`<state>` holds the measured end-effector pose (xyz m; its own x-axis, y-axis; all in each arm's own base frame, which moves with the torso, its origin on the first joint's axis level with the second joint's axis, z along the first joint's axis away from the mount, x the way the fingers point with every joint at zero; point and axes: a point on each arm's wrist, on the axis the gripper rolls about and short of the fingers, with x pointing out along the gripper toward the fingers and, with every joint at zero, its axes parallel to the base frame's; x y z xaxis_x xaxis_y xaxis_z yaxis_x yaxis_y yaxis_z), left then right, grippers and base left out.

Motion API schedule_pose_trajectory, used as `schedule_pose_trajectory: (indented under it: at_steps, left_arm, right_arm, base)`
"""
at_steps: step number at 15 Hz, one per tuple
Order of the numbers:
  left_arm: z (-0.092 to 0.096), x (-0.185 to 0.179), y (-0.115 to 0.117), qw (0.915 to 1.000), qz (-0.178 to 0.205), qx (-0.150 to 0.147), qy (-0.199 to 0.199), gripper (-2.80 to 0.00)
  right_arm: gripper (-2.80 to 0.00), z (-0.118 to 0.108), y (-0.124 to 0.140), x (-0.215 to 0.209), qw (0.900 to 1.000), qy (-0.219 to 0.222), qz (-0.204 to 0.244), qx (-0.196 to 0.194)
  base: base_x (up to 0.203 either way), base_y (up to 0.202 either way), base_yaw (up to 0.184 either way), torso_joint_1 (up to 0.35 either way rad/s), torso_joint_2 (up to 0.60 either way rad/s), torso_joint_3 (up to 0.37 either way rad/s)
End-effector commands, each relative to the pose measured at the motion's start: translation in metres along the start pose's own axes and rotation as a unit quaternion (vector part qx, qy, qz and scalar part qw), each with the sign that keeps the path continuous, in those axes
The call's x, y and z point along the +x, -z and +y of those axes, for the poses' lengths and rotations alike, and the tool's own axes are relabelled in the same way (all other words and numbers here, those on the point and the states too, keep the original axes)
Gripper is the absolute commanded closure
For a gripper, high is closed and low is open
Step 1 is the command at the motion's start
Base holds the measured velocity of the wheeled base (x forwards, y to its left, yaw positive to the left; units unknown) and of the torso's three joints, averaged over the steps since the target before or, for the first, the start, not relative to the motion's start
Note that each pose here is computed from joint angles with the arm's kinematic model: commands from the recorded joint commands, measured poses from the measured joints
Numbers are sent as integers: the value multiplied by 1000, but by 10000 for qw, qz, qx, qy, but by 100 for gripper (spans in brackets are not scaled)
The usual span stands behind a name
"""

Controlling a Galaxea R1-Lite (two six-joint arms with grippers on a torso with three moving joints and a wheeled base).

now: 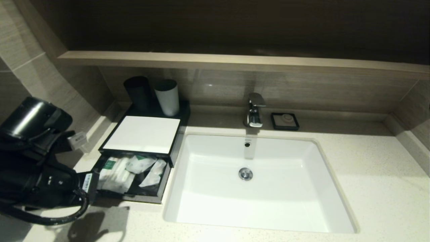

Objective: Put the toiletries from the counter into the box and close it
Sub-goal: Close the drawer

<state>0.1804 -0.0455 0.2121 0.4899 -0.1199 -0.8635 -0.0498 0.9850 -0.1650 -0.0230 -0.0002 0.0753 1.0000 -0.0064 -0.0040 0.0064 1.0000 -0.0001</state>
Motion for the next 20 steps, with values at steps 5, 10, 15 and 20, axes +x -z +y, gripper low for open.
schedule_pose_trajectory:
  at_steps: [5, 10, 15, 20]
  left_arm:
    - [2, 21, 16, 9984, 506, -204, -129, 0]
    - [1, 40, 13, 9968, 725, -221, -240, 0]
    - [-1, 57, 6, 9957, 828, -282, -313, 0]
    - [-3, 71, 0, 9955, 844, -297, -324, 0]
  right_arm:
    - [0, 0, 0, 0, 10000, -1, 3, 0]
    - [0, 0, 0, 0, 10000, -1, 3, 0]
    - [0, 0, 0, 0, 10000, -1, 3, 0]
    - [0, 0, 0, 0, 10000, -1, 3, 0]
  base:
    - [0, 0, 0, 0, 0, 0]
    - [0, 0, 0, 0, 0, 0]
    - [0, 0, 0, 0, 0, 0]
    - [0, 0, 0, 0, 0, 0]
